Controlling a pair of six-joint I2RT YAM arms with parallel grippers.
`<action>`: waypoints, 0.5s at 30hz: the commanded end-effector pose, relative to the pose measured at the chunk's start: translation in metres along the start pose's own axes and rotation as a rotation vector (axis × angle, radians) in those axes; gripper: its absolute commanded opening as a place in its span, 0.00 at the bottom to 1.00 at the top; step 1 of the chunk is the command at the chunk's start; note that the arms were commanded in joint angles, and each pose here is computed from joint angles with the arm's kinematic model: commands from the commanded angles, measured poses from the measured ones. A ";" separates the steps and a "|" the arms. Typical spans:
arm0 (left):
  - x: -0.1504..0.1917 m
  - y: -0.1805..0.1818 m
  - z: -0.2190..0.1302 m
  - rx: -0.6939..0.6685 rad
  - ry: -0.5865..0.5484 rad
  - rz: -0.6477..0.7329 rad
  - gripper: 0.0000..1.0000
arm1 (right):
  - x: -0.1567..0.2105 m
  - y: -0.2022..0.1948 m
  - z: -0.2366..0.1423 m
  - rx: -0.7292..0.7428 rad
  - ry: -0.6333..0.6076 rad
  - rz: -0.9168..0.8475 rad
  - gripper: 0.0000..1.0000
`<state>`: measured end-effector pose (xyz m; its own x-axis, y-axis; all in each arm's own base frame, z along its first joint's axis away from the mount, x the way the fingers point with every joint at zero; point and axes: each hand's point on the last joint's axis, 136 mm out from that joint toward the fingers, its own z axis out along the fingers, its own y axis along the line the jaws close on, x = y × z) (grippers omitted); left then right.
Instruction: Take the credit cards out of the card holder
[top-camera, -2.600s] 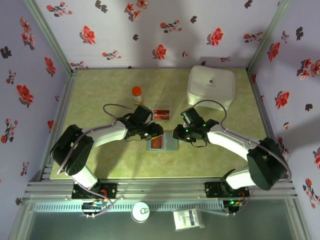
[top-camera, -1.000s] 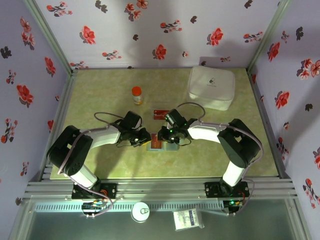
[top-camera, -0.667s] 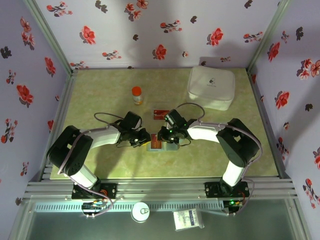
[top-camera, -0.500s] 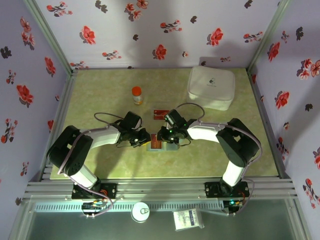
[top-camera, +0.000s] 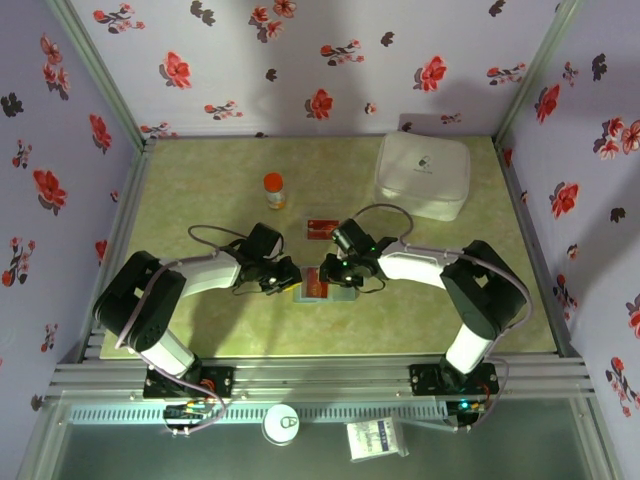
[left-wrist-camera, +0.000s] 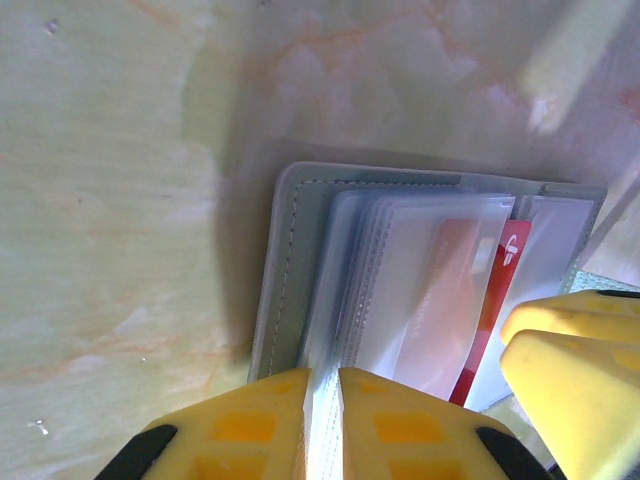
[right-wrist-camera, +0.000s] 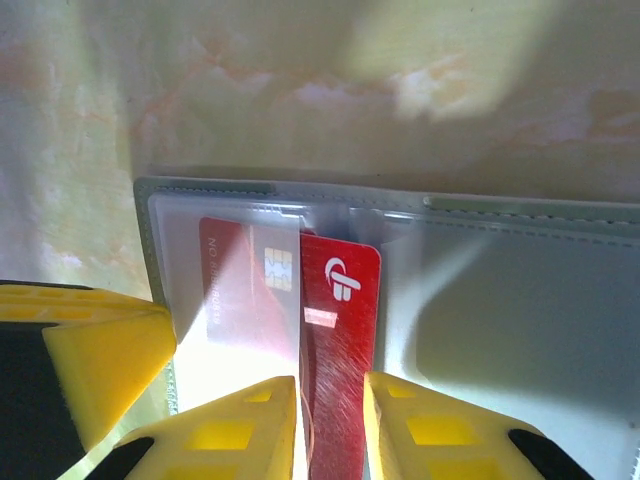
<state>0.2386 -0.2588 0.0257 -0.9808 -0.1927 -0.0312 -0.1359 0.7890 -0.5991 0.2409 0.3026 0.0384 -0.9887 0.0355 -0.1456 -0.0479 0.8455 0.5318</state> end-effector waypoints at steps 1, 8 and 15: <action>-0.002 -0.004 -0.010 -0.004 -0.015 0.005 0.14 | -0.002 0.002 -0.012 0.011 -0.034 -0.028 0.25; -0.006 -0.021 -0.023 0.026 -0.034 0.031 0.11 | 0.000 0.001 -0.017 0.006 -0.043 -0.019 0.25; 0.000 -0.036 -0.010 0.024 0.008 0.075 0.02 | 0.002 0.001 -0.016 -0.017 -0.041 0.003 0.25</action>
<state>0.2443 -0.2748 0.0585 -0.9831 -0.1676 -0.0731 -0.0847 0.7716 -0.6305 0.2392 0.2970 0.0503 -0.9830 0.0477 -0.1771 -0.0565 0.8397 0.5401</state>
